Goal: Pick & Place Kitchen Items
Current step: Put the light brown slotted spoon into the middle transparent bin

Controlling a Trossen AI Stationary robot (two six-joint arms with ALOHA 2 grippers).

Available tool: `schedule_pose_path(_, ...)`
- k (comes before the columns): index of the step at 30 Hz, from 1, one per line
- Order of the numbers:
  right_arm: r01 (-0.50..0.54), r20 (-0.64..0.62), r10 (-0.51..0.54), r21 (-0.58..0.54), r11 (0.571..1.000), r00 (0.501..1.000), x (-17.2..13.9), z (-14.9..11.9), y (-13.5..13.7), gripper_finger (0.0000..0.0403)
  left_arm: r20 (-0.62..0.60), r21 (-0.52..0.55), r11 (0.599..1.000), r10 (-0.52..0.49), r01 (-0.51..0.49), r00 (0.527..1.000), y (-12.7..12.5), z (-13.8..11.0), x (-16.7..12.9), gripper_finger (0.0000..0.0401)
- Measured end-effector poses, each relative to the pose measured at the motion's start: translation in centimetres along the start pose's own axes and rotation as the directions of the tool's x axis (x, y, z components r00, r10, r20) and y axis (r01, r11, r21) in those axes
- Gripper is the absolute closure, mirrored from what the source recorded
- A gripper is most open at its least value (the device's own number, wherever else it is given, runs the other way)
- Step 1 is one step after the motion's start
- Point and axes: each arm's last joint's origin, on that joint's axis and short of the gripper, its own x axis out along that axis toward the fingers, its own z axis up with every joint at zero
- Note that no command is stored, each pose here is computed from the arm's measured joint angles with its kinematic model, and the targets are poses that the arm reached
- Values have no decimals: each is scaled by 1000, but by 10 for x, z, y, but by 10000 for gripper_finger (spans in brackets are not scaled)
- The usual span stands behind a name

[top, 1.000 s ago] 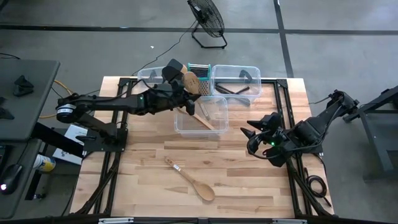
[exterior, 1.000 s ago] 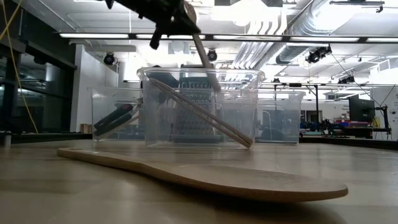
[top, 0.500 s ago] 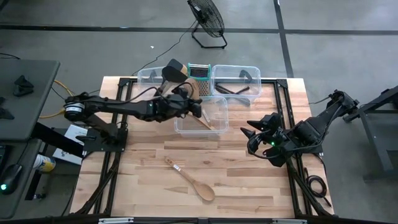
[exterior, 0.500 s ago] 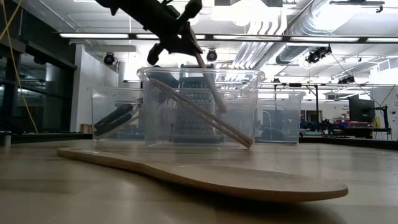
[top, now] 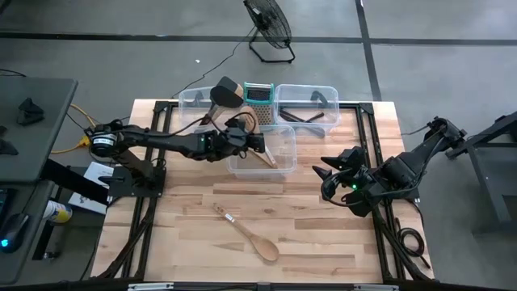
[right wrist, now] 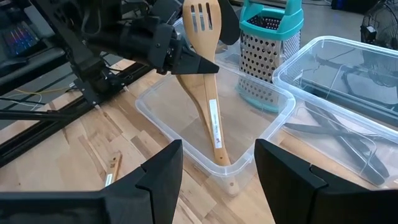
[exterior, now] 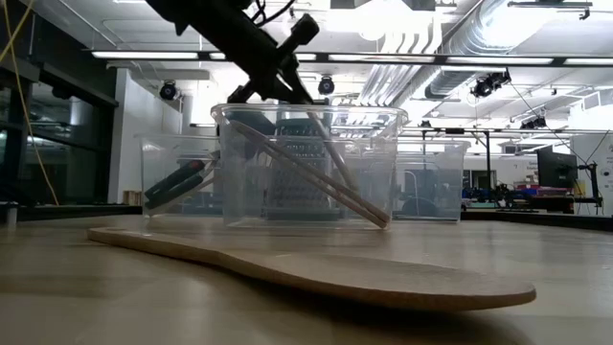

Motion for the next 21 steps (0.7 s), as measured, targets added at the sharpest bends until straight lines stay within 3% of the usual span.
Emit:
schedule_pose_path(4, 0, 0, 0, -4, 1000, 1000, 0, 0, 0, 211, -18, 27, 1000, -15, 15, 1000, 0, 0, 0, 361)
schedule_pose_path(15, -1, -3, 1, -8, 1000, 1000, 0, 0, 0, 211, -78, 48, 999, -1, 5, 997, 3, -2, -1, 239)
schedule_pose_path(21, -9, -23, 9, -4, 1000, 1000, 0, -1, 0, 211, -68, 77, 997, -13, 18, 998, 1, 3, -7, 228)
